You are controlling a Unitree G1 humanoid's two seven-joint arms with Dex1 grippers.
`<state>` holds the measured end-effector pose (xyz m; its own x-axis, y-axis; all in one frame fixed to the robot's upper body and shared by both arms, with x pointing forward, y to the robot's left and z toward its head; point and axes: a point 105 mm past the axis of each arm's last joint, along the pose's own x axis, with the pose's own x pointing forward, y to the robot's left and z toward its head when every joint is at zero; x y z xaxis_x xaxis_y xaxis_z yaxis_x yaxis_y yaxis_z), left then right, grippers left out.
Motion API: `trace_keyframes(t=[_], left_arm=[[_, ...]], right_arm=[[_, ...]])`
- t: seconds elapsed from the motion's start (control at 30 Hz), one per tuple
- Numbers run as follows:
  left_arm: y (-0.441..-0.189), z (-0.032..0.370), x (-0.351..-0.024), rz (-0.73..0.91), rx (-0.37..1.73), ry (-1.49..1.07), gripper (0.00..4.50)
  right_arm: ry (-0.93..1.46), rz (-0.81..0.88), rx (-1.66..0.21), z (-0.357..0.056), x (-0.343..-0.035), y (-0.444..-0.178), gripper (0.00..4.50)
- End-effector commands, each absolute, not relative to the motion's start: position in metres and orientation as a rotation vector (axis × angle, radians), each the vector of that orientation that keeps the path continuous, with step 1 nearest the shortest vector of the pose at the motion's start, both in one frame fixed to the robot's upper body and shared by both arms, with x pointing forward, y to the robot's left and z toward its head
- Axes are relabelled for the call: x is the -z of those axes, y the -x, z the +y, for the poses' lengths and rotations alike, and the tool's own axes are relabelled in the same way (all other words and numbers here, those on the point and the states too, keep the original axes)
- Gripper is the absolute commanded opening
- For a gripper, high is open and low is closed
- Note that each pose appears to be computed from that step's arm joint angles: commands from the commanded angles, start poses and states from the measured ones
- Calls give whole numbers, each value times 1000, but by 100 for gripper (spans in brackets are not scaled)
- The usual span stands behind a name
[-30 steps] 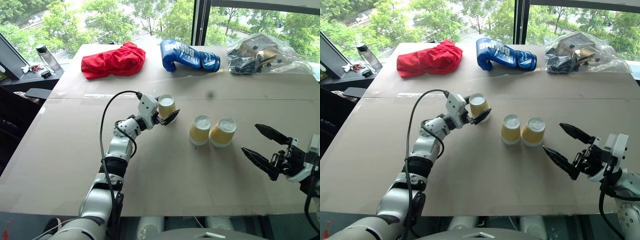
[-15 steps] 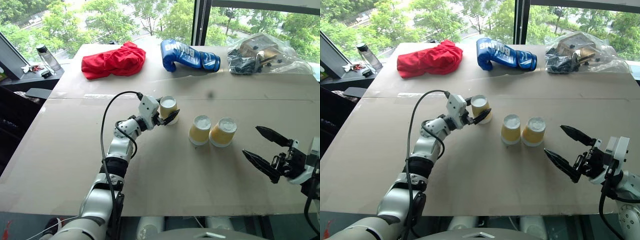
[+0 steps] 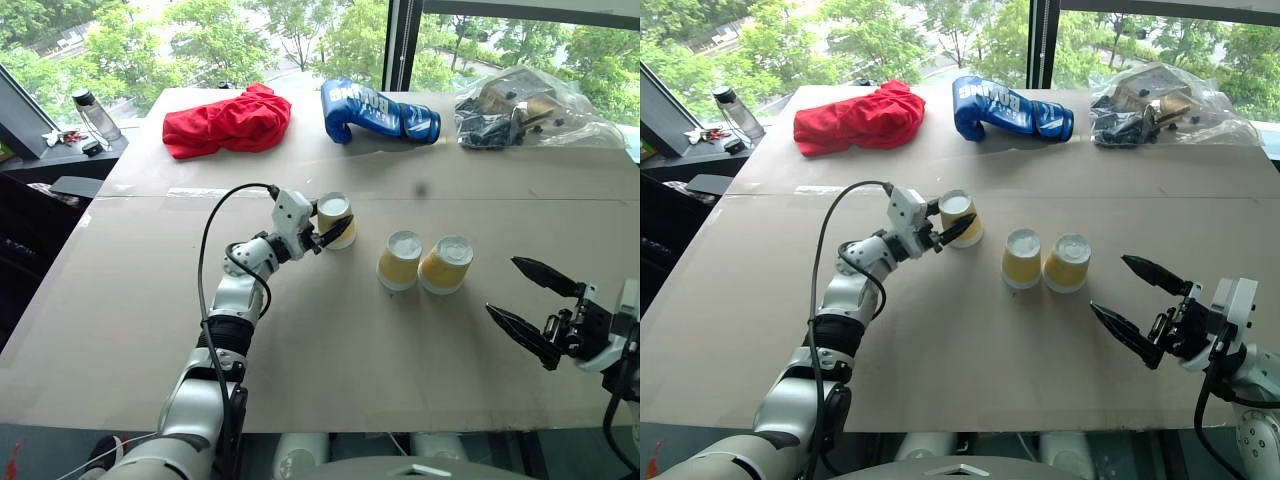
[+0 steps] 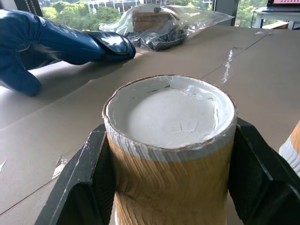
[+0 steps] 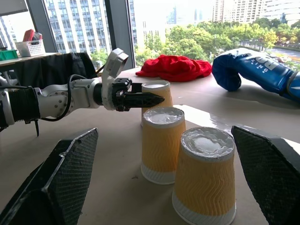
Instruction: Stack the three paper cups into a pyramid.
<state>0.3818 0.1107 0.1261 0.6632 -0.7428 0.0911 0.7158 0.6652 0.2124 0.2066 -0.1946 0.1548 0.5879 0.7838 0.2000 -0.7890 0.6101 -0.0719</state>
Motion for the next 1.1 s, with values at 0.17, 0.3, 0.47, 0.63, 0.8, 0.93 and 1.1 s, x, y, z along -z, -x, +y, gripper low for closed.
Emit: trace_keyframes(t=[0.17, 0.3, 0.47, 0.63, 0.8, 0.93, 1.1], left_arm=[[-379, 107, -176, -295, 894, -167, 280], [-372, 83, -216, -332, 1070, -183, 280], [-358, 47, -241, -327, 1267, -222, 280], [-342, 13, -252, -351, 1419, -224, 280], [-333, -6, -241, -330, 1511, -224, 280], [-324, -16, -236, -312, 1582, -250, 280], [-318, -20, -232, -299, 1620, -264, 280]], right_arm=[[-9, -262, -920, -195, -161, -205, 450], [-17, -271, -923, -194, -163, -206, 450], [-28, -278, -920, -195, -164, -206, 450], [-28, -271, -909, -198, -166, -204, 450], [-13, -278, -891, -199, -172, -204, 450], [-8, -277, -870, -200, -174, -202, 450], [-9, -279, -838, -201, -175, -201, 450]])
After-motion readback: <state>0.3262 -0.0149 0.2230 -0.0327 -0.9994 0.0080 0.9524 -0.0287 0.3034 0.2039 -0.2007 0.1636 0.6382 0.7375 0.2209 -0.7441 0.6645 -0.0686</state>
